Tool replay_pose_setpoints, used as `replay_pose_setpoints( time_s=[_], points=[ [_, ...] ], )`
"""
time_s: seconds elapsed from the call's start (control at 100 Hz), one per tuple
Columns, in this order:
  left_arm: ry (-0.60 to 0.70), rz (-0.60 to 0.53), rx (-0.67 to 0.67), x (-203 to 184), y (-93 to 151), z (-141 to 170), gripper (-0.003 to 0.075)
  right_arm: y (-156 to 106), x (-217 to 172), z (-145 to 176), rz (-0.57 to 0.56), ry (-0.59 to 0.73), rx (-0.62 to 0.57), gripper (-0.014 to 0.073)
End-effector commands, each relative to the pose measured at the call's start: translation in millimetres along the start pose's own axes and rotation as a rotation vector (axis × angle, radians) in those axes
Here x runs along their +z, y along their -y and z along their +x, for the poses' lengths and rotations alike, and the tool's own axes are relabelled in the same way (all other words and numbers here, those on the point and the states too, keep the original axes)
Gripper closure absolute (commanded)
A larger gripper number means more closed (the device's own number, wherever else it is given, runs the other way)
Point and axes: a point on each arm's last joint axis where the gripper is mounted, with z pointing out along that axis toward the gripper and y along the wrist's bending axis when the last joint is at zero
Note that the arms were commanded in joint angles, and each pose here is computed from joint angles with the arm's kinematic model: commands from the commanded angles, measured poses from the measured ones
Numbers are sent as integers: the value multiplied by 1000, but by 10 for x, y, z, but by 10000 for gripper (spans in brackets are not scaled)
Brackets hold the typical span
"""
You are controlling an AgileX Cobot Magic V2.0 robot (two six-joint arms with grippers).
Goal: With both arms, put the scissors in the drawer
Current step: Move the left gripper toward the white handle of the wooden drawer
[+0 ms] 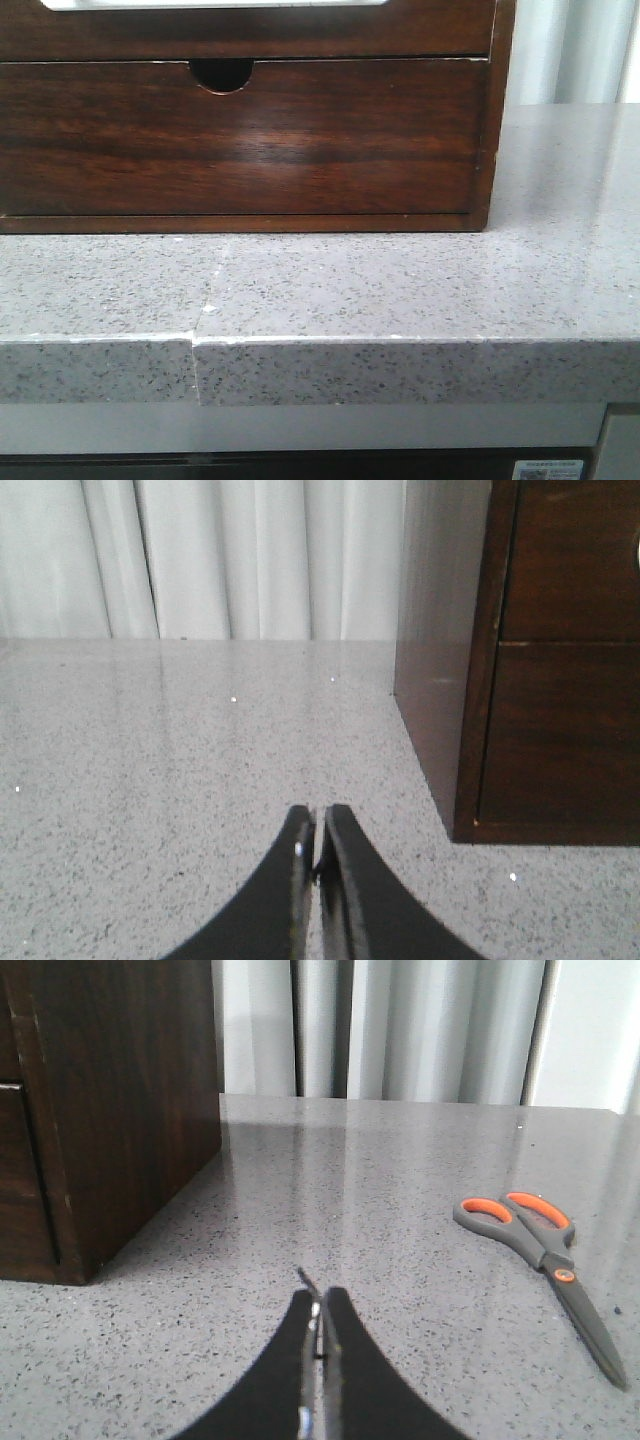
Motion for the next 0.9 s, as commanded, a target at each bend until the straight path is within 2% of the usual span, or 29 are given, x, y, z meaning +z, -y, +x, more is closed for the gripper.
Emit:
replay_pose_setpoints(
  time_s=[0.0,0.13,0.19,0.49,0.68,0.89],
  points=[
    [152,-7,-32,-51,-7,-199,741,7,-57,-268,2,143,11,664],
    [219,11,-132,-126,-1,-531,741,13,-108,-530,-1,129,27,664],
    [225,20,-137,-152,7,-681,741,16,-122,-669,-2,110,27,664],
    [111,56,-119,-73,52,-1355,741,34,116,-1322,-6,-83,20,664],
    [53,53,-94,110,53,-1479,741,42,346,-1584,-8,-190,17,664],
    [45,52,-93,134,52,-1469,741,42,481,-1585,-9,-224,17,664]
  ],
)
